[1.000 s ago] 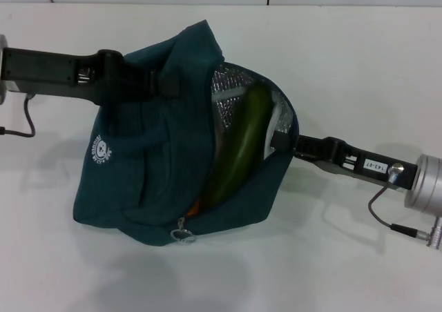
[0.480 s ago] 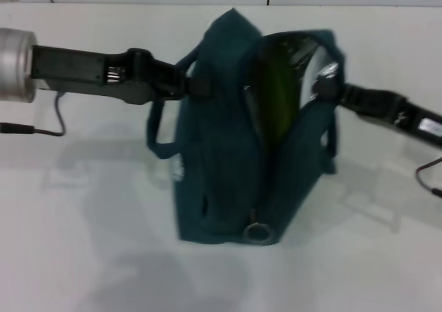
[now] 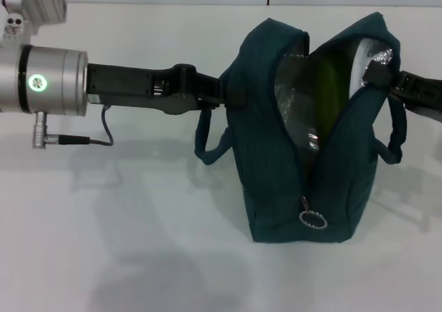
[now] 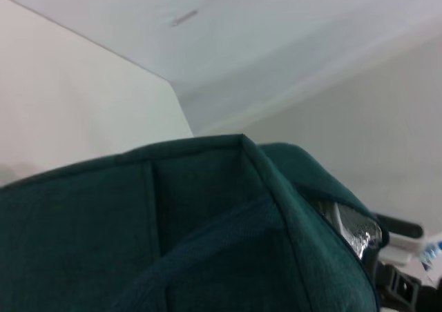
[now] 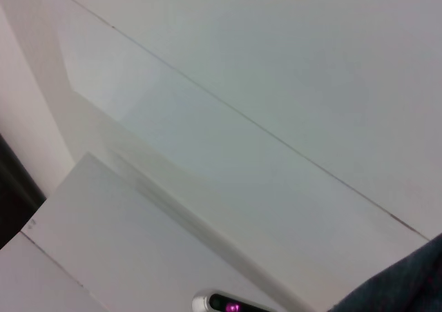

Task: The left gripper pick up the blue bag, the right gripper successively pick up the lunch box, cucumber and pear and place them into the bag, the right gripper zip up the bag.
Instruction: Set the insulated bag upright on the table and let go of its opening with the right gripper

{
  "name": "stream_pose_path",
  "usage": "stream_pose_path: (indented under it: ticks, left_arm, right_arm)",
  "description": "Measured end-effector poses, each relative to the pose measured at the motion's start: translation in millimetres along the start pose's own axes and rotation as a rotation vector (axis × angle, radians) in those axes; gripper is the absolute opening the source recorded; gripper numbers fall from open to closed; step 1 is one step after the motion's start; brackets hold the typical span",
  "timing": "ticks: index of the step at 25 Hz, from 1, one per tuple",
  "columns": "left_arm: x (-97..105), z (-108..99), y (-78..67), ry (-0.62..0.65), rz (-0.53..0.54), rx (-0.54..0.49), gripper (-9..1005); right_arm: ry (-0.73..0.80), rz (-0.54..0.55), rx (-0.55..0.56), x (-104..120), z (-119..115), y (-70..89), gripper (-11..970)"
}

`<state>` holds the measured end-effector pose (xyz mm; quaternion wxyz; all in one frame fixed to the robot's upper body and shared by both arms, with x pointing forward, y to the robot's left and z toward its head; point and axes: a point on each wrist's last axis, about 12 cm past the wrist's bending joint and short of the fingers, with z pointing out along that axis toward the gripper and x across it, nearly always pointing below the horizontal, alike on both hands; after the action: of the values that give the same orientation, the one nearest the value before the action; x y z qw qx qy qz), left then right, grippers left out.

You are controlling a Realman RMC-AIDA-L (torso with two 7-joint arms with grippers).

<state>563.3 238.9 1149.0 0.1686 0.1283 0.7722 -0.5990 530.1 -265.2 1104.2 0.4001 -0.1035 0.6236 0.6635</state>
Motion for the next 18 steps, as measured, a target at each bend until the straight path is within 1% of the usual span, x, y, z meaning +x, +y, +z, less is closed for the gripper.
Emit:
stream_pose_path:
  ticks: [6, 10, 16, 18]
  left_arm:
    - [2, 2, 3.8, -0.017, -0.007, -0.009, 63]
    - [4, 7, 4.6, -0.020, -0.010, -0.002, 63]
    - [4, 8, 5.3, -0.027, -0.004, -0.006, 64]
    - [4, 8, 5.6, -0.029, -0.002, -0.005, 64]
  right_arm:
    - [-0.006, 0.015, 0.043, 2, -4, -4.8, 110]
    - [-0.013, 0.028, 0.070, 5, -10, -7.2, 125]
    - [-0.021, 0.034, 0.069, 9, -17, -5.1, 242]
    - [-0.039, 0.038, 0.069, 13, -24, -3.0, 281]
